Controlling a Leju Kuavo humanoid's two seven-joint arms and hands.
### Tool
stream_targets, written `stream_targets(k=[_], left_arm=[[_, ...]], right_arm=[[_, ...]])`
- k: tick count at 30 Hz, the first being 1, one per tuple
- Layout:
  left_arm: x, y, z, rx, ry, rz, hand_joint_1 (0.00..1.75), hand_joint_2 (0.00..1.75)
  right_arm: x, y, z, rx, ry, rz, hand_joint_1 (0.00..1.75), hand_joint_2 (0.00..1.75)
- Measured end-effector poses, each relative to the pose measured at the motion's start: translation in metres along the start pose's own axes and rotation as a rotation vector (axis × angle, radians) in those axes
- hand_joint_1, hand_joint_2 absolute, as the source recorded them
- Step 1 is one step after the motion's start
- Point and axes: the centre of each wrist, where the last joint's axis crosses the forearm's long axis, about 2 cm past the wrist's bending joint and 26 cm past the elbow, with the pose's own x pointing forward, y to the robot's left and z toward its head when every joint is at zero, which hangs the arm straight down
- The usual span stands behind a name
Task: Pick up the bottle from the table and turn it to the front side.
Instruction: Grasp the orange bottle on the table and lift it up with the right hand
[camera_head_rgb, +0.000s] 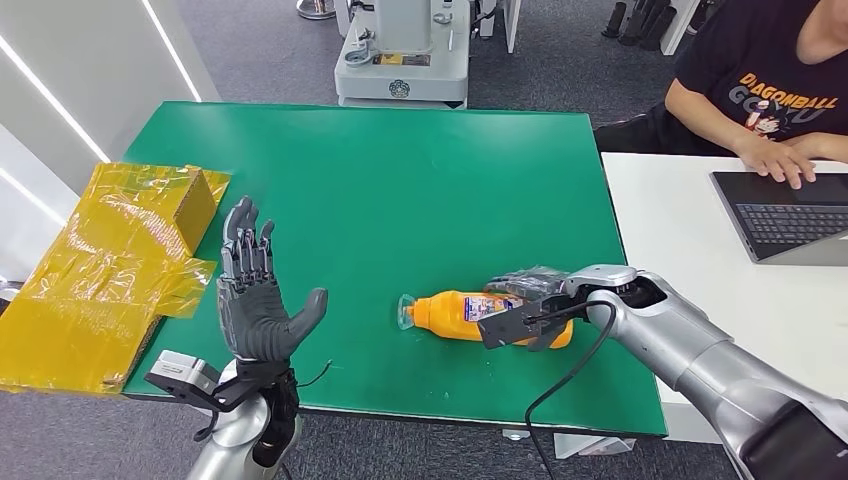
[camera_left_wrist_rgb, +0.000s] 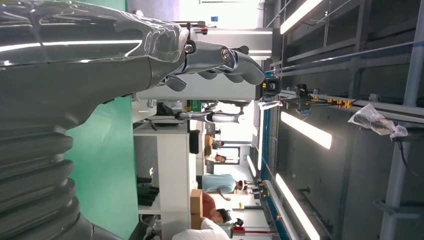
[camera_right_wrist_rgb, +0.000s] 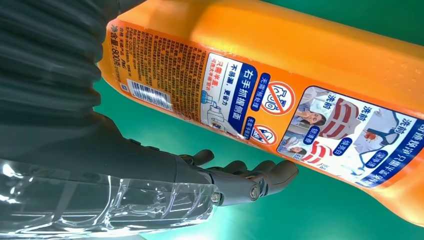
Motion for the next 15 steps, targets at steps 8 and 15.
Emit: stream_targets(k=[8, 15], left_arm=[[0.0, 0.0, 0.0, 0.0, 0.0, 0.0, 0.0, 1.75], [0.0, 0.0001, 0.0, 0.0, 0.0, 0.0, 0.0, 1.75]], right_arm=[[-0.0001, 0.0, 0.0, 0.0, 0.0, 0.0, 0.0, 1.75], [-0.0001, 0.0, 0.0, 0.0, 0.0, 0.0, 0.0, 1.75]])
